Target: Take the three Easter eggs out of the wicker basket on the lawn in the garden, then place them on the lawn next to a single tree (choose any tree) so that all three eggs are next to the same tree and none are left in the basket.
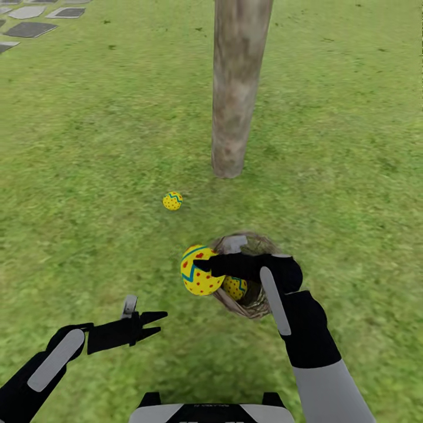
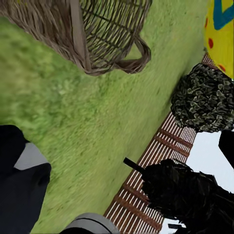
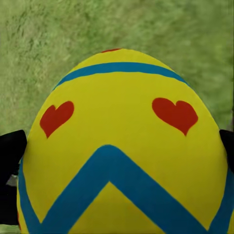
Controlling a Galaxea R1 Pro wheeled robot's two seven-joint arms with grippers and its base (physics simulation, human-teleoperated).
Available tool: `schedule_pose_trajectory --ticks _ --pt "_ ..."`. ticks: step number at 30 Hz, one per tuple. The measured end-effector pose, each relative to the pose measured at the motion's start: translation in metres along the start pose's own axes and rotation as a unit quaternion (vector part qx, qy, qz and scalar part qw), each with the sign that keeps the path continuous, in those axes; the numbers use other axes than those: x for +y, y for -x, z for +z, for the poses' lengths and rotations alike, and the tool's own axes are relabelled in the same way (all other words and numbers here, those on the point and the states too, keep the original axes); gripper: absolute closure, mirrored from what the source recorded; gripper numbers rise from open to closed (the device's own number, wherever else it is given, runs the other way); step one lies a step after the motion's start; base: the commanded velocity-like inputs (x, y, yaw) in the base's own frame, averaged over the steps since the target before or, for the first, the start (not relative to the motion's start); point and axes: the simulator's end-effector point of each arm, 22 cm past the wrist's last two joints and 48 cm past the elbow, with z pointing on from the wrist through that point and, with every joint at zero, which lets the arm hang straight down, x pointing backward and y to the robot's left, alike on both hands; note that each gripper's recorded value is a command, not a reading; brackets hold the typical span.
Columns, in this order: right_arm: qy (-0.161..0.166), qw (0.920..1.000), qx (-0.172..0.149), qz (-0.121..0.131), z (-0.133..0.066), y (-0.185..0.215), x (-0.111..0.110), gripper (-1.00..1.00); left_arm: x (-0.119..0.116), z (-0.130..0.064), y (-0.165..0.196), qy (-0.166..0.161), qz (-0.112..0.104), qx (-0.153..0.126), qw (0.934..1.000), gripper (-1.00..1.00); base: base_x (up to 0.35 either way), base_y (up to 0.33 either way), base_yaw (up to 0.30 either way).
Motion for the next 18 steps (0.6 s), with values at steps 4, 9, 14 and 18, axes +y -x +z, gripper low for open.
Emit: schedule_pose_trajectory --ticks 4,9,14,18 --pt "0.080 0.9964 -0.018 0.019 -0.014 0.009 0.022 1.00 -0.003 0.004 -0.004 -0.001 0.001 0.004 1.0000 -1.00 0.000 0.000 0.000" --pt "0.074 0.9971 -0.010 0.009 -0.029 0.004 0.000 1.00 -0.008 0.025 -0.035 -0.004 0.006 0.043 0.9991 -1.00 0.000 0.000 0.000" --pt "0.082 0.9962 -0.018 0.021 -0.037 0.007 -0.005 1.00 -0.002 0.032 -0.043 0.019 0.033 0.056 0.9977 -1.00 0.000 0.000 0.000" --pt "0.084 0.9960 -0.021 0.020 -0.039 0.009 -0.002 1.00 -0.004 0.031 -0.037 0.016 0.034 0.045 0.9983 -1.00 0.000 0.000 0.000"
